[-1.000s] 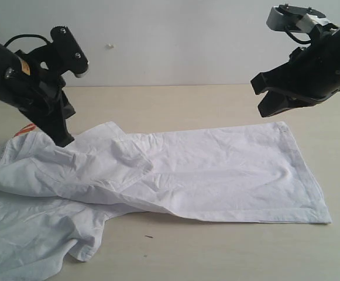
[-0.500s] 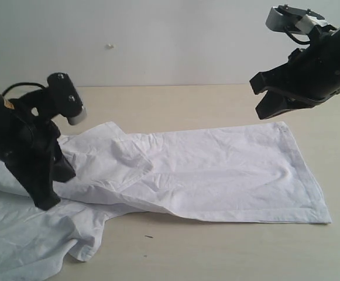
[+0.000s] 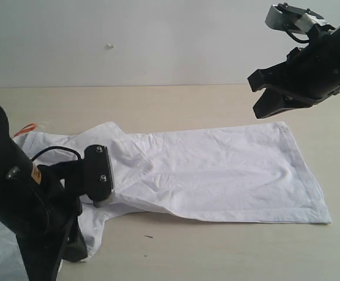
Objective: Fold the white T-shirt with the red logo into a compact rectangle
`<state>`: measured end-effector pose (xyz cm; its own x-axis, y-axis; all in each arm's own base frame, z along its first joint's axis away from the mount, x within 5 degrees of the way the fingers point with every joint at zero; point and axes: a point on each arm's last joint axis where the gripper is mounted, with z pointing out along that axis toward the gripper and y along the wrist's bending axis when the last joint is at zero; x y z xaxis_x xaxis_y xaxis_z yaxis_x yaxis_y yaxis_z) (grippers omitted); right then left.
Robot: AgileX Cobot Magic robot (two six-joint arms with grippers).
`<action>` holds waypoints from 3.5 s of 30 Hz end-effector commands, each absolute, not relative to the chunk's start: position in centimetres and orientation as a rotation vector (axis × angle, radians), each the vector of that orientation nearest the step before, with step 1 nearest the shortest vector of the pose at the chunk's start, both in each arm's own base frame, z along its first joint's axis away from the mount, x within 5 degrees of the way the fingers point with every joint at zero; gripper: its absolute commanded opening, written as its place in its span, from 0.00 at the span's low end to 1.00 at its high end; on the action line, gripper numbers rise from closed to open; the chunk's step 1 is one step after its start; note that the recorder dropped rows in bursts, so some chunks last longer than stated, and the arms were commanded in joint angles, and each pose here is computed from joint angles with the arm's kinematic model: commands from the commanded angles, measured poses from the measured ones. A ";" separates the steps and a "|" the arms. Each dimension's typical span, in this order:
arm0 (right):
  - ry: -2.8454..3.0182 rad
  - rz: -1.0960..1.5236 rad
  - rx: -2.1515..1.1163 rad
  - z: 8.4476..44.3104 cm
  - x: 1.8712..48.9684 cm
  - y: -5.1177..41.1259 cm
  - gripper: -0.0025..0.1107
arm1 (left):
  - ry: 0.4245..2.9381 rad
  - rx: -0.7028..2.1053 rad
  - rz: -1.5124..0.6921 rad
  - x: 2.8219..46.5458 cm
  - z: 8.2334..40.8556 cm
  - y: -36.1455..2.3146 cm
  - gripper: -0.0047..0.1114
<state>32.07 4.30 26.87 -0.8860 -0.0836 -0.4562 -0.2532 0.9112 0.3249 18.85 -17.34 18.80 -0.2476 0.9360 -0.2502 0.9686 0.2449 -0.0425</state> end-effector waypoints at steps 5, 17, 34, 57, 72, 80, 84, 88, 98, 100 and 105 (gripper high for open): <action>2.624 0.540 -0.267 27.3 31.9 4.5 0.02 | 2.337 1.874 -0.277 17.4 17.9 -17.3 0.04; 2.605 0.557 -0.280 27.4 31.9 4.6 0.02 | 2.307 1.769 -0.209 18.3 18.0 -17.5 0.32; 2.605 0.564 -0.278 27.4 31.9 4.6 0.02 | 2.398 1.683 -0.116 18.8 15.6 -17.1 0.39; 2.594 0.578 -0.284 27.5 31.9 4.7 0.02 | 2.540 1.849 0.275 20.9 11.4 -16.2 0.04; 2.584 0.587 -0.301 27.6 31.9 4.8 0.02 | 1.601 1.939 0.697 25.7 22.9 -17.7 0.04; 2.578 0.582 -0.301 27.6 32.0 4.8 0.02 | 1.420 1.985 0.547 28.2 19.3 -19.1 0.11; 2.575 0.579 -0.299 27.6 32.0 4.8 0.02 | 1.501 2.003 0.545 29.5 17.3 -17.9 0.43; 2.574 0.584 -0.296 27.6 32.0 4.8 0.02 | 1.552 1.980 0.540 30.5 16.6 -16.6 0.49; 2.576 0.589 -0.296 27.6 32.0 4.8 0.02 | 1.575 1.589 0.254 32.9 18.8 -17.4 0.49; 2.574 0.587 -0.295 27.6 32.0 4.8 0.02 | 1.577 1.547 0.224 33.0 19.1 -17.7 0.49; 2.571 0.587 -0.292 27.6 32.1 4.8 0.02 | 1.573 1.552 0.215 33.1 18.8 -17.8 0.49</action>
<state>32.08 4.73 27.10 -0.8734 -0.0966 -0.4773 -0.2927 0.8875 0.3560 32.85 -17.57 18.65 0.1950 0.8874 -0.4177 0.7164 0.1620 0.6786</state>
